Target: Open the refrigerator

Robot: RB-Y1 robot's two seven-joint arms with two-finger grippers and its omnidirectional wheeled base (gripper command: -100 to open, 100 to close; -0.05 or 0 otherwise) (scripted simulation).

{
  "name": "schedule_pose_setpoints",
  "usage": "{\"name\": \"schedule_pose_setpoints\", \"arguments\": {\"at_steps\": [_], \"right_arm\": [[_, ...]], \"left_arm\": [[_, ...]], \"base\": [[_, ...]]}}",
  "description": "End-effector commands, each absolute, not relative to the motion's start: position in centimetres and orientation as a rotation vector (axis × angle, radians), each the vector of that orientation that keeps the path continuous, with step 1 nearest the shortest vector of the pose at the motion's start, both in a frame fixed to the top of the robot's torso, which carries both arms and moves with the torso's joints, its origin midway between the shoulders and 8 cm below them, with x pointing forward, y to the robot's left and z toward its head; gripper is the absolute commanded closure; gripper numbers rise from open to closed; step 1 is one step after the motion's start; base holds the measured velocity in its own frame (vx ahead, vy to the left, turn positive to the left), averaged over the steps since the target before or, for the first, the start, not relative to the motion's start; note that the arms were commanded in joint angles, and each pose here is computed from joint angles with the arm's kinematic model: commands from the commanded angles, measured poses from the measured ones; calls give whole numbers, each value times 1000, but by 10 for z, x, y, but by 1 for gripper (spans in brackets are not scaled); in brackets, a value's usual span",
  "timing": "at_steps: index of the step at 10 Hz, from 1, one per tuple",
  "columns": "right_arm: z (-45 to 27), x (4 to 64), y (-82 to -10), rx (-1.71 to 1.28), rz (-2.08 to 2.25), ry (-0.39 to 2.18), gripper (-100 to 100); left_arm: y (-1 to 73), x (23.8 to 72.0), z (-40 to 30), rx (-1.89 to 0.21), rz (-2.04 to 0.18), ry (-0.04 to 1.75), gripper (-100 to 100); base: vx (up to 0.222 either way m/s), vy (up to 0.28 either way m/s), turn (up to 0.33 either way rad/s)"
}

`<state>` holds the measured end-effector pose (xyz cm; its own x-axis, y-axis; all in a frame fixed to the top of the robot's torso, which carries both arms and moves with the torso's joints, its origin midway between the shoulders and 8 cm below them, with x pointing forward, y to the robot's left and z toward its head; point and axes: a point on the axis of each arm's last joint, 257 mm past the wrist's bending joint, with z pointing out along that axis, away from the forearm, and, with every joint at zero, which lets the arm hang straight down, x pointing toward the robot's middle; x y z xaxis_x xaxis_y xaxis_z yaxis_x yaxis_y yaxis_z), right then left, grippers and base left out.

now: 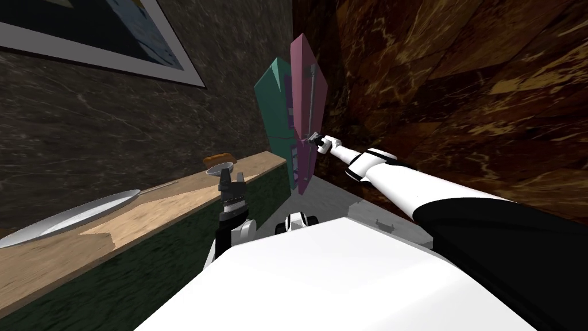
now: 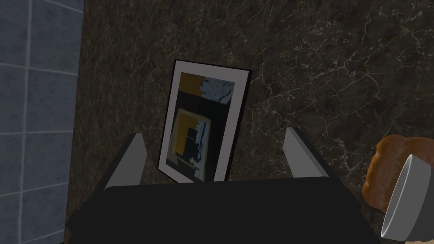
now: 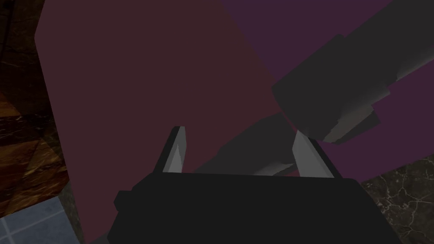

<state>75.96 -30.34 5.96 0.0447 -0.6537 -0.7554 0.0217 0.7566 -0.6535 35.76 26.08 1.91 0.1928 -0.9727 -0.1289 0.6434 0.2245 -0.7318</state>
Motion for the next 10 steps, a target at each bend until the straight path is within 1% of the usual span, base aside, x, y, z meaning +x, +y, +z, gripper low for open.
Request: {"name": "schedule_pose_setpoints", "arguments": {"at_steps": [1,3,6,8,10], "right_arm": [[73,759,-303,-553,-555,1436,100],[75,759,-291,-572,-536,1427,100],[77,758,-267,-609,-497,1411,100],[69,757,-242,-645,-455,1398,100],[72,755,-230,-663,-432,1383,100]], "left_arm": [[261,358,19,-604,-1235,665,0],[261,358,19,-604,-1236,665,0],[261,358,19,-604,-1235,665,0],[261,358,19,-604,-1236,665,0],[261,358,19,-604,-1235,665,0]], "base": [[-121,-264,69],[-88,-139,8],[-139,-334,102],[-49,-168,25],[-58,-305,69]]}}
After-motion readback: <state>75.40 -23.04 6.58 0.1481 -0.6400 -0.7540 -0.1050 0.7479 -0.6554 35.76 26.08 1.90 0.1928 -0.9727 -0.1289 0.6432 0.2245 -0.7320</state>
